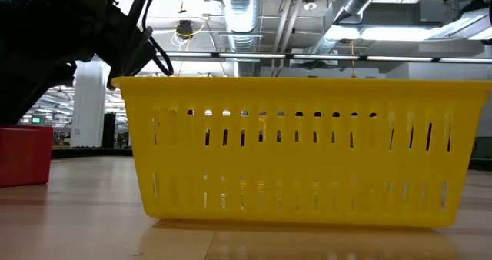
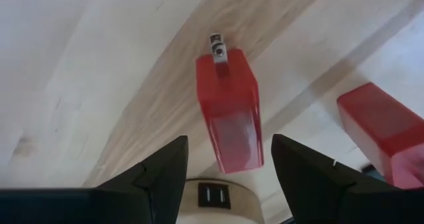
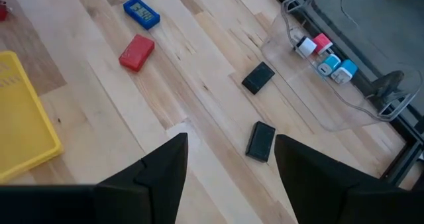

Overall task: Pick & Place Office items
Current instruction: Put the top left red charger adapter into the transparent bin

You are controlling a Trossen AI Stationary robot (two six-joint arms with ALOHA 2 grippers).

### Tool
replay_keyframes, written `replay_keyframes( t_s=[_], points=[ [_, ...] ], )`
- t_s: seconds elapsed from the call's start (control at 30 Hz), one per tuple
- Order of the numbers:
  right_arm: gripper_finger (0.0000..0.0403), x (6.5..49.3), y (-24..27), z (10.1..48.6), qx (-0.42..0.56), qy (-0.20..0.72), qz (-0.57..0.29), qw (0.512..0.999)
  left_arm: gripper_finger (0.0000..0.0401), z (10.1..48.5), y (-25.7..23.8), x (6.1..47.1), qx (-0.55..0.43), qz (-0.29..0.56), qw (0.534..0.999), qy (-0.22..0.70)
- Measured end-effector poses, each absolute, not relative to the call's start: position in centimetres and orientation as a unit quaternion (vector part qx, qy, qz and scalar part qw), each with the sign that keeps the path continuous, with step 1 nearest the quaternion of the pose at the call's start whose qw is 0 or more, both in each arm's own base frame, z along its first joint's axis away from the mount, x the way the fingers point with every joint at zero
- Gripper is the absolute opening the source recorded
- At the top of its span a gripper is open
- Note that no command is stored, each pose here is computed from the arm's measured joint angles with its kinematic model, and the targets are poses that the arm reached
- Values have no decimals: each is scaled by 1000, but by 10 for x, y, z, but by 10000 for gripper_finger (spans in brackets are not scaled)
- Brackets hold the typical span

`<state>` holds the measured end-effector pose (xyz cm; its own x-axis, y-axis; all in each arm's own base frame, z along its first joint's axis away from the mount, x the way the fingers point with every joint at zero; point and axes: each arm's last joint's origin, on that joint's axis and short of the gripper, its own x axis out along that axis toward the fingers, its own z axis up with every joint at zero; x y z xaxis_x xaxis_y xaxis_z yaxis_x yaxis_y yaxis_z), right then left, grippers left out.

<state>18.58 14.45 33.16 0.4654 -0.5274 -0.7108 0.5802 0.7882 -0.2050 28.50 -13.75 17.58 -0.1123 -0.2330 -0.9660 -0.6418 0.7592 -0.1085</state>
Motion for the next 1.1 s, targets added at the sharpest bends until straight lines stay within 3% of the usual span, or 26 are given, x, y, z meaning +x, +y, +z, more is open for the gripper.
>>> replay_keyframes(
  t_s=[0.3, 0.5, 0.63, 0.97, 1.1],
  points=[
    [218, 186, 144, 332, 35, 401, -326, 856, 204, 163, -136, 280, -307, 174, 590, 726],
    [218, 186, 144, 332, 35, 401, -326, 856, 162, 159, -135, 279, -305, 173, 592, 726],
    [218, 186, 144, 332, 35, 401, -326, 856, 113, 160, -134, 280, -292, 163, 609, 719],
    [218, 186, 145, 332, 33, 402, -325, 856, 112, 162, -111, 290, -245, 163, 654, 697],
    [218, 186, 145, 332, 29, 402, -323, 856, 112, 175, -92, 295, -218, 180, 703, 652]
  ],
)
